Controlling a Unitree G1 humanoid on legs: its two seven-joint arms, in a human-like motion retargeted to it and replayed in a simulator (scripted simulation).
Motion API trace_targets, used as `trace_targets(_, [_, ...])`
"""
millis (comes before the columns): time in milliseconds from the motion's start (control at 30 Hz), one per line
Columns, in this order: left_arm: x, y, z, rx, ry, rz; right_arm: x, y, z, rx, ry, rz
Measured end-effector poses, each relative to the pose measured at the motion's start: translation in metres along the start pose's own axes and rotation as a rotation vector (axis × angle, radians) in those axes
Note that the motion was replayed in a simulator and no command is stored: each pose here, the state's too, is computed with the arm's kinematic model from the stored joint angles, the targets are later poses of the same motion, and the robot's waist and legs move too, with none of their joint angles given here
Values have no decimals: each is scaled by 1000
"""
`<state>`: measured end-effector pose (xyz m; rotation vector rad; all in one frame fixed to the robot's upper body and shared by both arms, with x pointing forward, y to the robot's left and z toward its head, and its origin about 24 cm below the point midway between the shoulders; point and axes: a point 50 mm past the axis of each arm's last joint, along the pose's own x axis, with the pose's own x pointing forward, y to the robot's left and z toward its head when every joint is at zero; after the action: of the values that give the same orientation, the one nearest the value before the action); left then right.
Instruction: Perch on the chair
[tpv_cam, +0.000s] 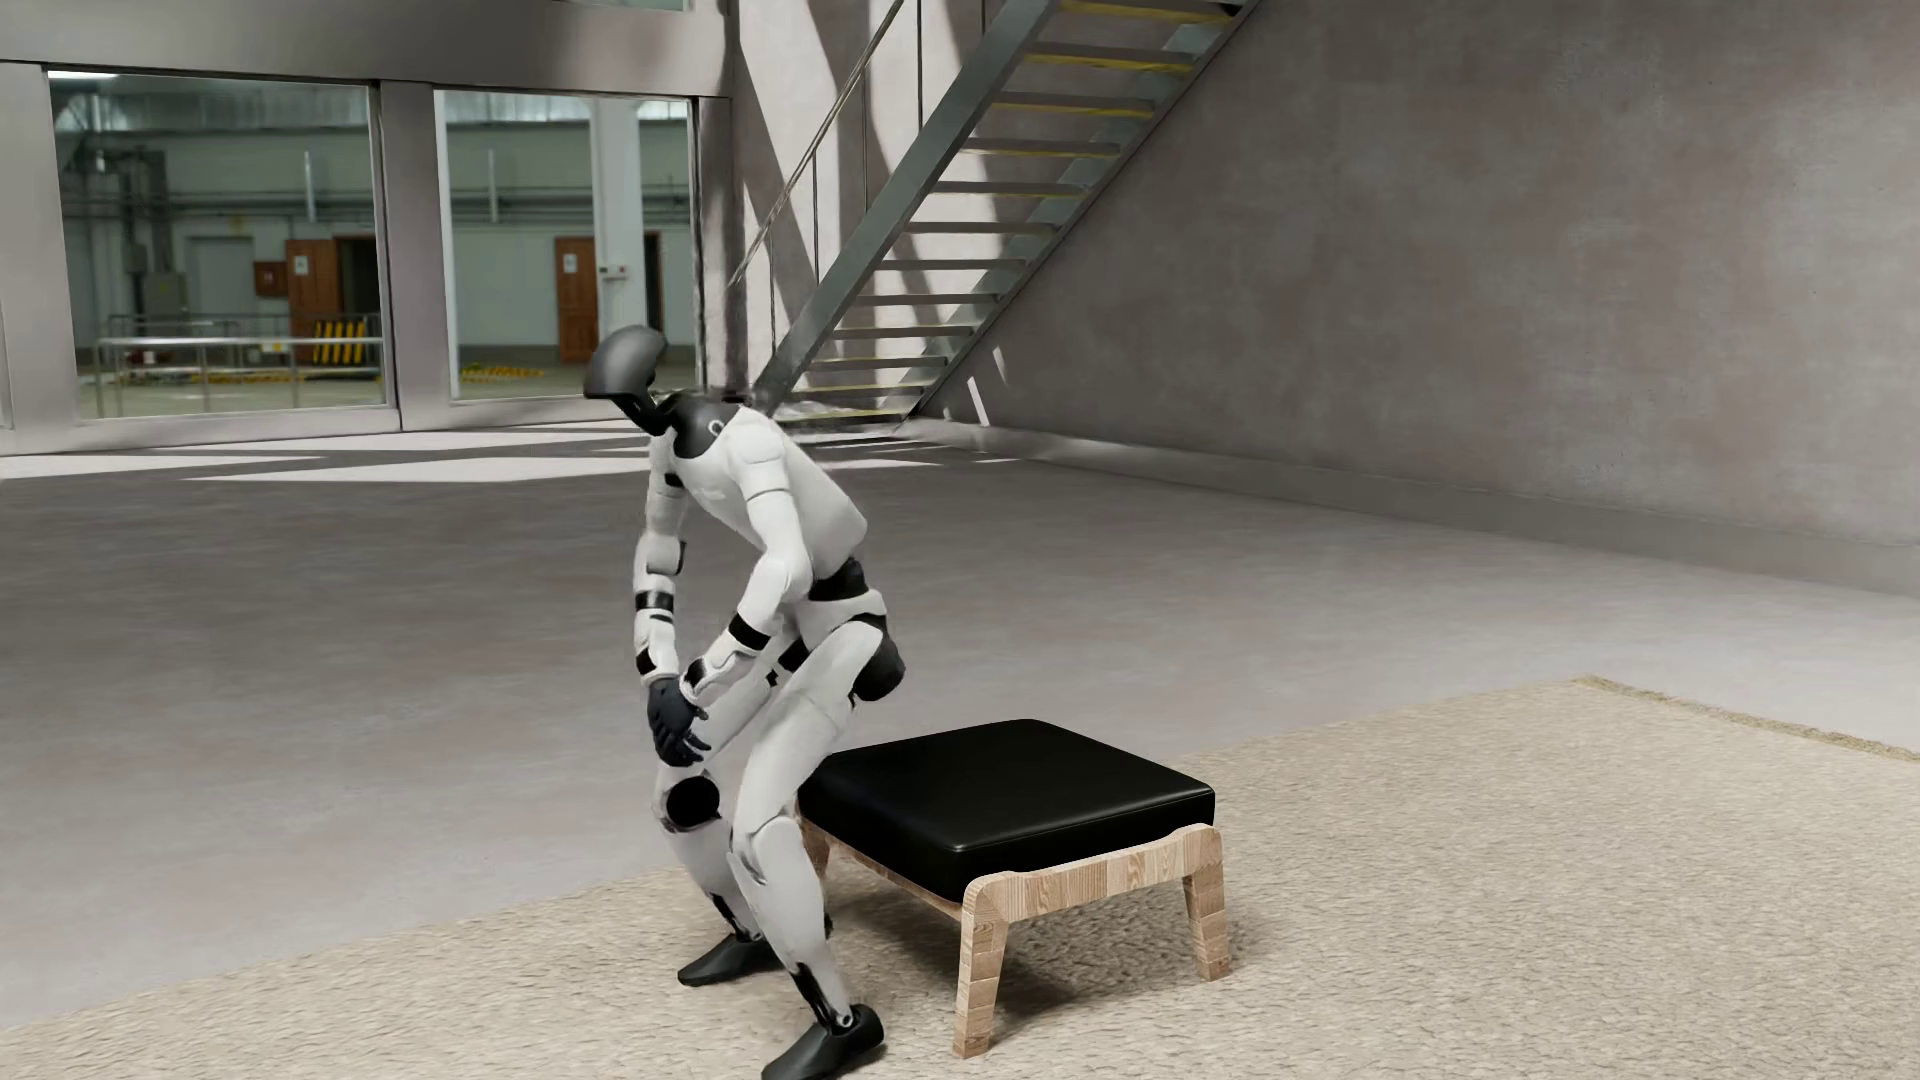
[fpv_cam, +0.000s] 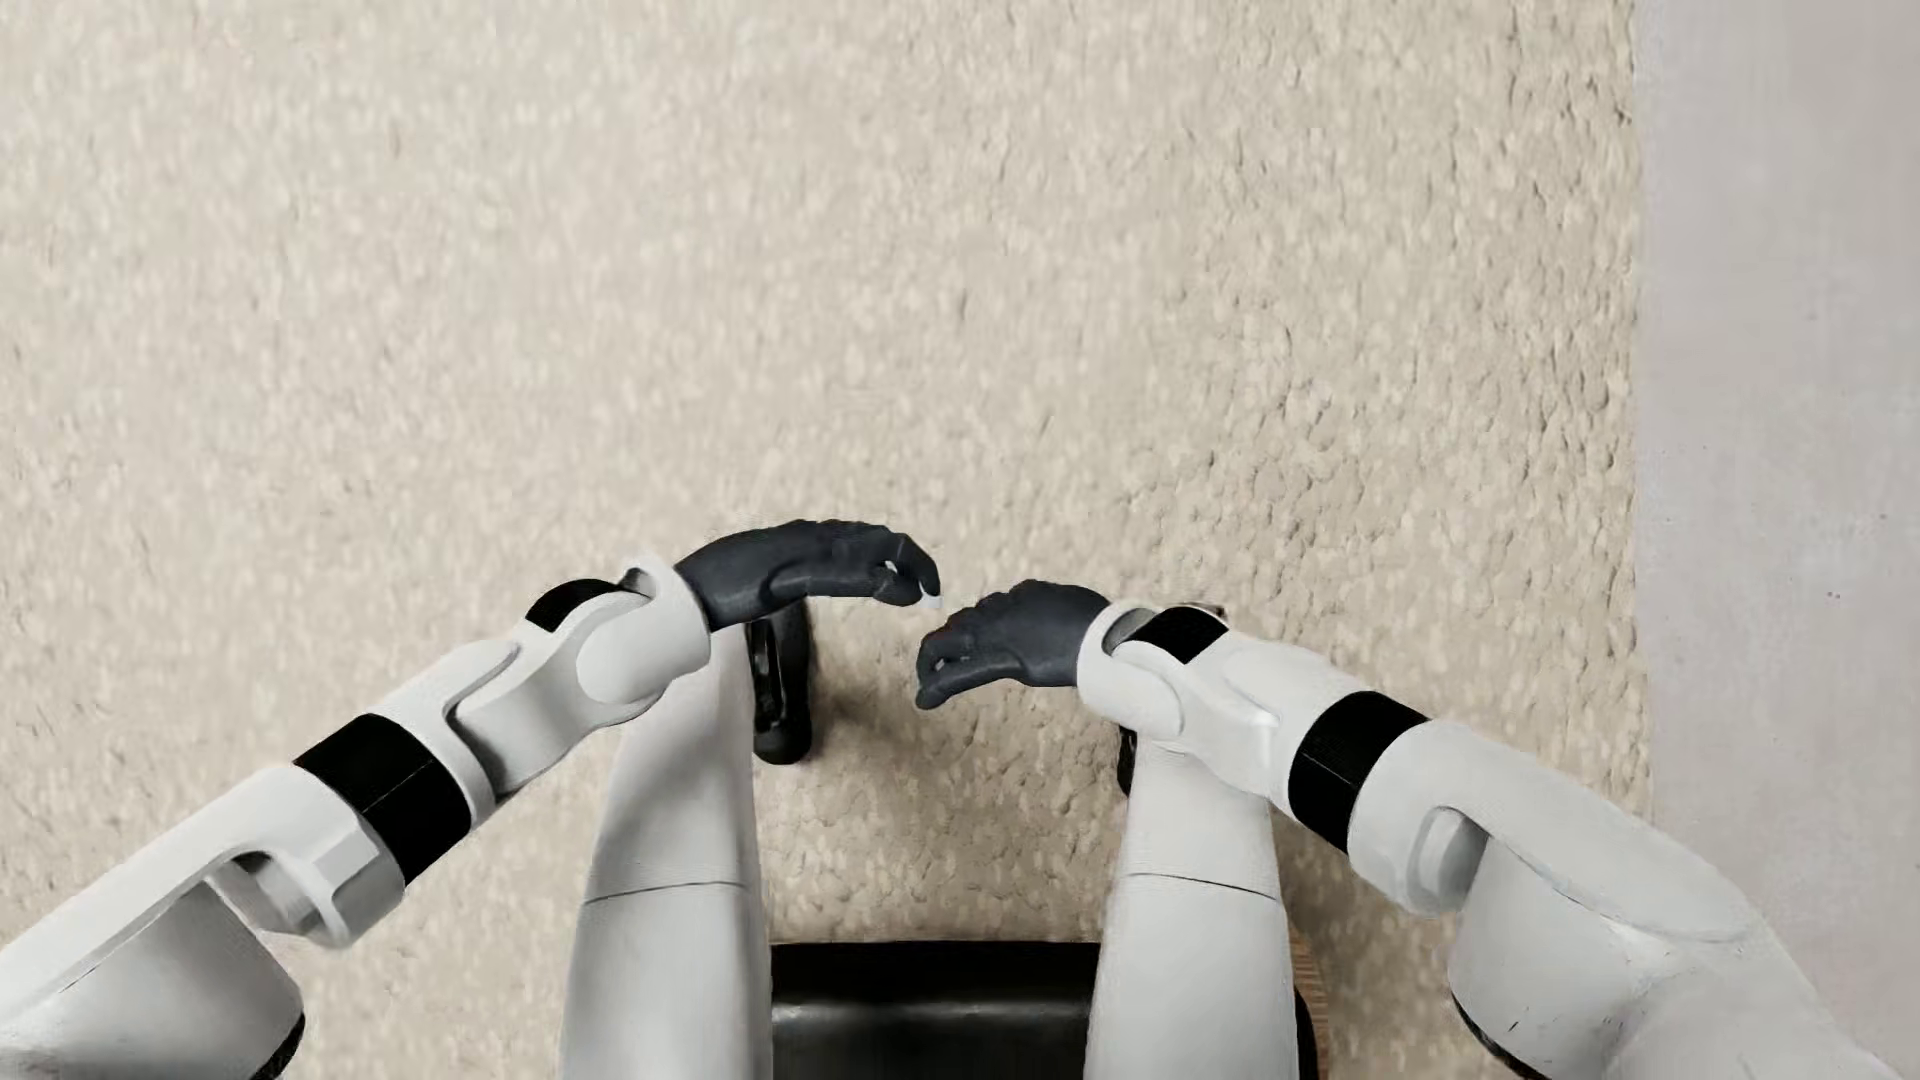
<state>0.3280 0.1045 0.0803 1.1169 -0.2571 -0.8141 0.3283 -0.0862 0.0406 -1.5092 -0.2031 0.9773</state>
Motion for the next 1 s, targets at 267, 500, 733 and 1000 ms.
trace_targets(267, [-51, 99, 81, 140, -434, 427, -67, -107, 39, -228, -332, -533])
trace_targets(500, [-82, 115, 107, 138, -559, 543, -102, -124, 44, -210, -373, -677])
trace_targets(733, [-61, 87, 56, 70, -308, 441, -80, -94, 5, -26, -141, -626])
trace_targets(1000, [-73, 2, -41, -420, 197, 659, -54, 16, -47, 742, 378, -798])
